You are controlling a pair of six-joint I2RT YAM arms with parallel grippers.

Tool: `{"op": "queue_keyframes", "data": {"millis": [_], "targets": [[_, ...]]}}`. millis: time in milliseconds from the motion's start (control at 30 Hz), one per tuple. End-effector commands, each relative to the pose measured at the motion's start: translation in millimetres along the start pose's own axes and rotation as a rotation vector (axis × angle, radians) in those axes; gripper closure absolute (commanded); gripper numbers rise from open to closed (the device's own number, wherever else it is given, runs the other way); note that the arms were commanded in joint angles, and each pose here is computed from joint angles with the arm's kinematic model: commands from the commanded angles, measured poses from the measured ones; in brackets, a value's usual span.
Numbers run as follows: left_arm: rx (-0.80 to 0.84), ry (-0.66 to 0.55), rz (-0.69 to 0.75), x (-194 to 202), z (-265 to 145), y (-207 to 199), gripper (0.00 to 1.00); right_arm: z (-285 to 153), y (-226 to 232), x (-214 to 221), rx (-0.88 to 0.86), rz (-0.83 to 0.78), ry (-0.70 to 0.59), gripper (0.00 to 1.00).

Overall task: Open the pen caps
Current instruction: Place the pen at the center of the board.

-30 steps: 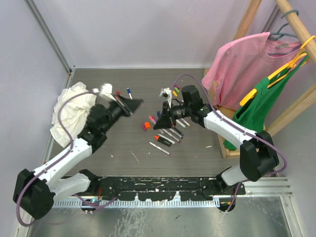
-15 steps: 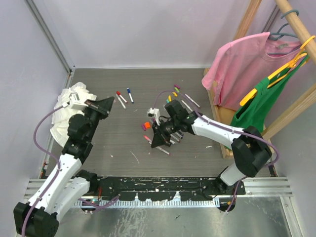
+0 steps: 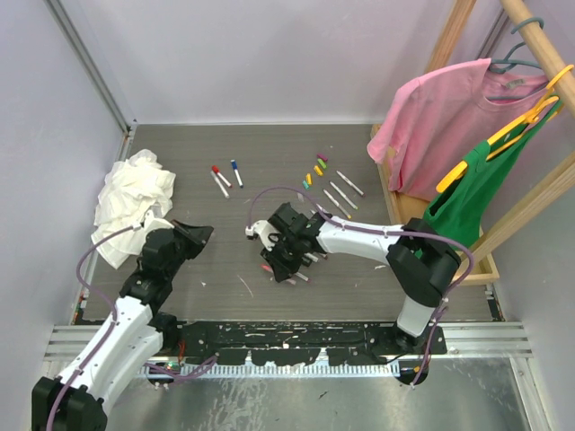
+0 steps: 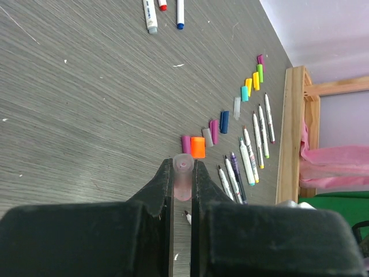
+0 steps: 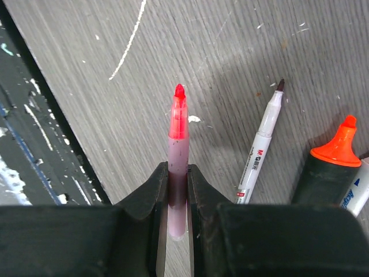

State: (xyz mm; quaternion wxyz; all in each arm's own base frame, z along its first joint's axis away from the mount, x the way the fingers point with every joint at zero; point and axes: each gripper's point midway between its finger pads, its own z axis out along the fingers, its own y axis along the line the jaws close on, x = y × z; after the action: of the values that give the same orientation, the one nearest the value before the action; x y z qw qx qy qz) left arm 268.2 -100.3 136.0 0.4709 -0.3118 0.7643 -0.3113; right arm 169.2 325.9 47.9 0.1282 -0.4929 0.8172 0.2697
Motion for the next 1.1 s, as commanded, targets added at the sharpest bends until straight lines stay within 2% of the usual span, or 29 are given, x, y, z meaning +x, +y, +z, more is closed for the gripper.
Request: {"op": "queue_keyframes", "data": {"millis": [0,333,500,800,1067], "targets": [[0.002,-0.034,-0.009,-6.3,-4.6,0.9,1.00,-0.3,-10.2,-7.5,0.091,-0.038,0.022,0.92],[0.010,-0.033,-0.030,-1.1,-6.5,6.3,1.00,11.7,-20.9,1.2,0.163,-0.053,0.088,0.87],[0.022,-0.023,-0.041,2.6,-4.8,6.8,1.00,14.7,-23.5,4.9,0.176,-0.055,0.110,0.79],[0.041,-0.021,-0.047,4.2,-4.8,5.2,1.00,21.6,-25.3,14.1,0.175,-0.058,0.165,0.71],[0.048,-0.005,-0.050,7.7,-4.0,4.6,1.00,21.1,-25.0,13.3,0.173,-0.063,0.167,0.69]]}}
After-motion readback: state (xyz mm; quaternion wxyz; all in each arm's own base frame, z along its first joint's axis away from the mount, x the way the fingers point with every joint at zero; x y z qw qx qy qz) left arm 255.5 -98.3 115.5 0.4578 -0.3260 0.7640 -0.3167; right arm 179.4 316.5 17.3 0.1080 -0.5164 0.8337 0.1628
